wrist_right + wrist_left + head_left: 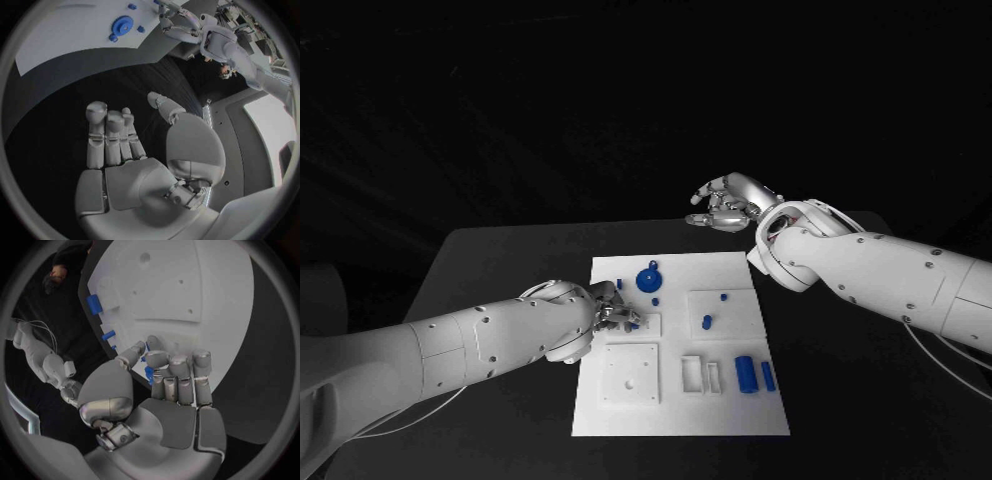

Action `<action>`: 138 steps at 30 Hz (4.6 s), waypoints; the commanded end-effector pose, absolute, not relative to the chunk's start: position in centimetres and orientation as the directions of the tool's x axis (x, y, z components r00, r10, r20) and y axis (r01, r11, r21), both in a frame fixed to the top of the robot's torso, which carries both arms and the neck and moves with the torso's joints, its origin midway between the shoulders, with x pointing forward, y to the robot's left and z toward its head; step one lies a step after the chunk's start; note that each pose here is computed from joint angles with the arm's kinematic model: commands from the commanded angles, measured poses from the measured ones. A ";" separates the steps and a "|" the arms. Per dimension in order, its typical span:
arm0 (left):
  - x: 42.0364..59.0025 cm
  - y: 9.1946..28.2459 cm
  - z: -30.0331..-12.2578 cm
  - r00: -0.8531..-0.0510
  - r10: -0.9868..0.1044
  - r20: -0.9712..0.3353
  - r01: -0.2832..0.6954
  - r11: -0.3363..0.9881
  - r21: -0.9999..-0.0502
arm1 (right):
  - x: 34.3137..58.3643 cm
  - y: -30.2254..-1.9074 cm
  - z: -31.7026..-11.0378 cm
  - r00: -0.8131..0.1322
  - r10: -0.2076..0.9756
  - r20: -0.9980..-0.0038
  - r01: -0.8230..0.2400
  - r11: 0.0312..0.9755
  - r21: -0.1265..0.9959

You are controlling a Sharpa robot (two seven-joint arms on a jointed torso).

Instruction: Assemble the parts on the task board

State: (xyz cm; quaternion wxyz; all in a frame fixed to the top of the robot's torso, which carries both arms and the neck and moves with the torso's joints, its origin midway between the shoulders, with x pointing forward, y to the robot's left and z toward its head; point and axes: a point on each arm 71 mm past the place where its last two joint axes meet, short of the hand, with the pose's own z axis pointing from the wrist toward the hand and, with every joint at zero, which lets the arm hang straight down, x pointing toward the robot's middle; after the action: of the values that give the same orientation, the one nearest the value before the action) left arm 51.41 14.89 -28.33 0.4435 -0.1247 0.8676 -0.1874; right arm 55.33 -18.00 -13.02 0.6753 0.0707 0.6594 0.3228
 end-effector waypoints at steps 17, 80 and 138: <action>50.9 17.1 -28.6 -0.617 -0.483 -0.622 -0.153 0.849 -0.506 | 55.3 -18.4 -13.1 -0.084 0.528 -0.845 -0.339 0.783 0.522; 59.9 19.0 -22.7 -0.555 -0.417 -0.720 -0.163 0.903 -0.397 | 55.2 -18.1 -13.1 -0.086 0.531 -0.843 -0.345 0.778 0.525; 59.9 18.5 -24.7 -0.568 -0.455 -0.686 -0.190 0.883 -0.429 | 55.1 -17.5 -13.0 -0.092 0.534 -0.841 -0.354 0.771 0.528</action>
State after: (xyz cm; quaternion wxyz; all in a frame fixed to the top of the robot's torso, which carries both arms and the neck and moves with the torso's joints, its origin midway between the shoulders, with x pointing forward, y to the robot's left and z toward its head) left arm 59.90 18.87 -24.70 0.4316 -0.1861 0.8711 -0.1425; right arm 55.13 -17.60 -12.97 0.6724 0.0710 0.6592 0.3290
